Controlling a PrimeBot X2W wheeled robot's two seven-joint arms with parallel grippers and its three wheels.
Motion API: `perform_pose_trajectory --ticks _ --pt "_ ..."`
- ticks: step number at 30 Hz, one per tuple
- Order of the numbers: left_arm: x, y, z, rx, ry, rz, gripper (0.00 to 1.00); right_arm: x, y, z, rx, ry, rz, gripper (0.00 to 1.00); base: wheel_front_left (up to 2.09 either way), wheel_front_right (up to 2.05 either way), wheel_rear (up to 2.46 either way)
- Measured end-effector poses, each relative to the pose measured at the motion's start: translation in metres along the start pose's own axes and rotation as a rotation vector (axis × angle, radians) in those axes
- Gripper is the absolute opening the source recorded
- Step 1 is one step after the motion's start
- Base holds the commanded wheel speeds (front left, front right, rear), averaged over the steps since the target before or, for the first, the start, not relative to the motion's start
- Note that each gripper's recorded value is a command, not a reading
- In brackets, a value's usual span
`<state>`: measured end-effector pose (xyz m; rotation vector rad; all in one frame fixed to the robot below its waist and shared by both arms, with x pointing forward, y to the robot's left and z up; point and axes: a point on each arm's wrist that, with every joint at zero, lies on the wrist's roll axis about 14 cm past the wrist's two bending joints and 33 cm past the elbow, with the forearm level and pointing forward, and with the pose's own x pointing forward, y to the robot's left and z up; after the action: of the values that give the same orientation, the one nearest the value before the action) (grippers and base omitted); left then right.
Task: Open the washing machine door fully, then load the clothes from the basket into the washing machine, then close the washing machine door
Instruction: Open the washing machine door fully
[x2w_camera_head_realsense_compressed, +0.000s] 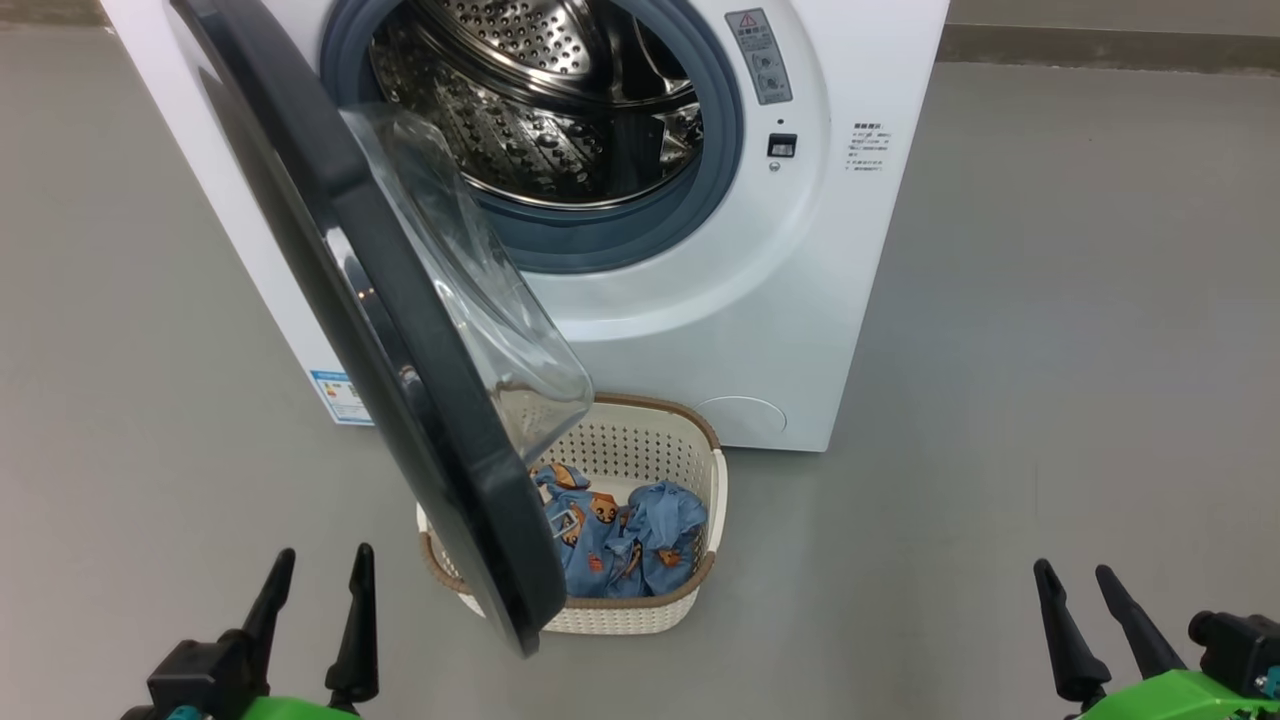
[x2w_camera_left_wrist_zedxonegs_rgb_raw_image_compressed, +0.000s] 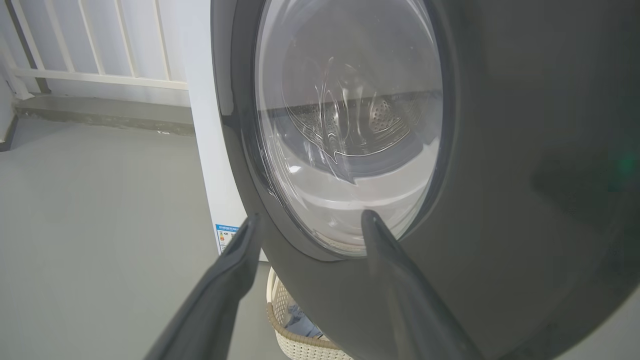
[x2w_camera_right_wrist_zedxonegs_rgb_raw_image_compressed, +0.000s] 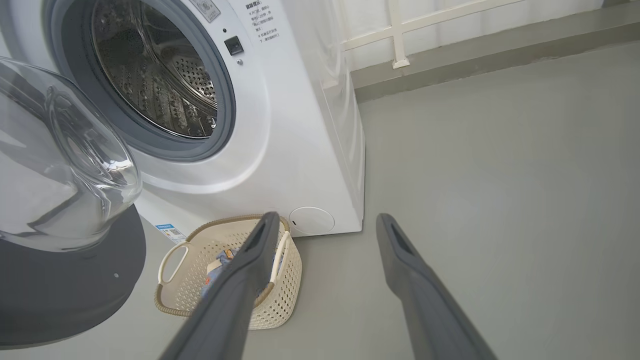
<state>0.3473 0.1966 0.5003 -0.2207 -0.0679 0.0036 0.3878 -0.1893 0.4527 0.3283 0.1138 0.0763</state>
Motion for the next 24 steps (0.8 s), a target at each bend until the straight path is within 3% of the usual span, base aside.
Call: perform_pose_trajectory --ticks 13,21,22,23,24 --pt "-0.001 0.002 -0.002 -0.003 0.007 0.008 1.00 -0.007 -0.016 -0.001 -0.173 0.005 -0.047 1.00 0.00 0.00 0.00" --pt "-0.001 0.001 -0.003 -0.004 0.010 0.007 1.00 -0.008 -0.015 0.001 -0.173 -0.009 -0.059 1.00 0.00 0.00 0.00" --pt "-0.001 0.001 -0.004 -0.004 0.012 0.008 0.83 -0.009 -0.014 0.001 -0.172 -0.010 -0.059 1.00 0.00 0.00 0.00" --pt "-0.001 0.002 -0.004 -0.004 0.013 0.009 0.49 -0.009 -0.014 0.001 -0.171 -0.010 -0.059 1.00 0.00 0.00 0.00" --pt "-0.001 0.003 -0.004 -0.004 0.012 0.013 0.22 -0.009 -0.014 0.001 -0.174 -0.010 -0.058 1.00 0.00 0.00 0.00"
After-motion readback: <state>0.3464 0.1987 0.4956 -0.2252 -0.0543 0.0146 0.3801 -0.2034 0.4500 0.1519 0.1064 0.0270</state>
